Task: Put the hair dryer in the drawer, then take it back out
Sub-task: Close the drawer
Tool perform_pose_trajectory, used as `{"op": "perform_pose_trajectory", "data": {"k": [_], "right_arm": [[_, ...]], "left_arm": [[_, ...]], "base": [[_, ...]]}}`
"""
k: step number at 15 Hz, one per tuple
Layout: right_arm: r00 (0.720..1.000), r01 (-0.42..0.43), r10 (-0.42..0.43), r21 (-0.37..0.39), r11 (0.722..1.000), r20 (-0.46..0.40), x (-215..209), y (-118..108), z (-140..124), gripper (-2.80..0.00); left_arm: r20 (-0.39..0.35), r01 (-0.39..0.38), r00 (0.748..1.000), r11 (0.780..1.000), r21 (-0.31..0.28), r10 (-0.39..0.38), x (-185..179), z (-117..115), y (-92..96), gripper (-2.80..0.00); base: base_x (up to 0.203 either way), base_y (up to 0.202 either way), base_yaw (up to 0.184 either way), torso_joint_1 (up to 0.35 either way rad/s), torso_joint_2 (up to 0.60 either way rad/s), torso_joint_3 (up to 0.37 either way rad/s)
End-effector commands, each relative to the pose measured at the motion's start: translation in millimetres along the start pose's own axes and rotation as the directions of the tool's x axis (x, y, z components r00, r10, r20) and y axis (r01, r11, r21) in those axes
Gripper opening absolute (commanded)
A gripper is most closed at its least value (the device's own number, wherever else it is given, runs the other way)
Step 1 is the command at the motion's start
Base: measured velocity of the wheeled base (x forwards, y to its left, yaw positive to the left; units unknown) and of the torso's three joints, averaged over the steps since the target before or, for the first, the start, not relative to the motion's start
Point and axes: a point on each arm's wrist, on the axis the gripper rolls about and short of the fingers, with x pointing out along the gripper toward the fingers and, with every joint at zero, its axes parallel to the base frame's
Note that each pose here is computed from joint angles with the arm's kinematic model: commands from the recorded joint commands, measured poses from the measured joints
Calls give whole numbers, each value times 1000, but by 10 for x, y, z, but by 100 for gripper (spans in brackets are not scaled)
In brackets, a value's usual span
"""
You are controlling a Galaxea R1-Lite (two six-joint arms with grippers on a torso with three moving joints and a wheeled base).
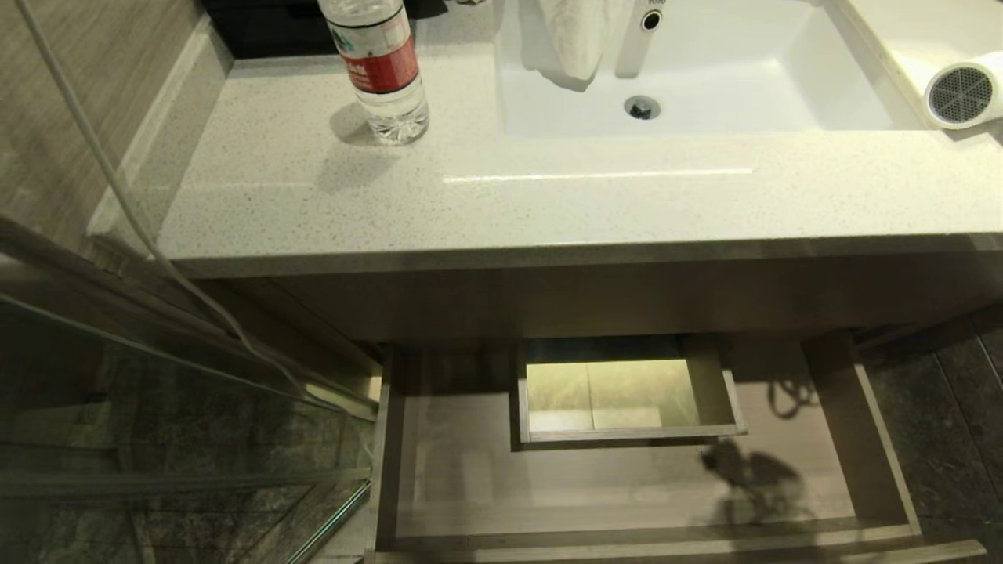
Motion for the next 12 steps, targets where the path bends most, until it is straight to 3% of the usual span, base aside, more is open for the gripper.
{"op": "perform_pose_trajectory", "data": {"k": [1,12], "right_arm": [[1000,3,-3,-7,1000,5,-33,37,-16,-280],[1000,2,-2,-6,1000,6,-54,105,-62,-280]], "left_arm": [[-1,-1,1000,1000,-1,1,1,0,0,-280],[-1,-1,1000,1000,-1,1,1,0,0,-280]], "base": [[0,0,0,-320,90,-242],[0,0,0,-271,14,-256]]}}
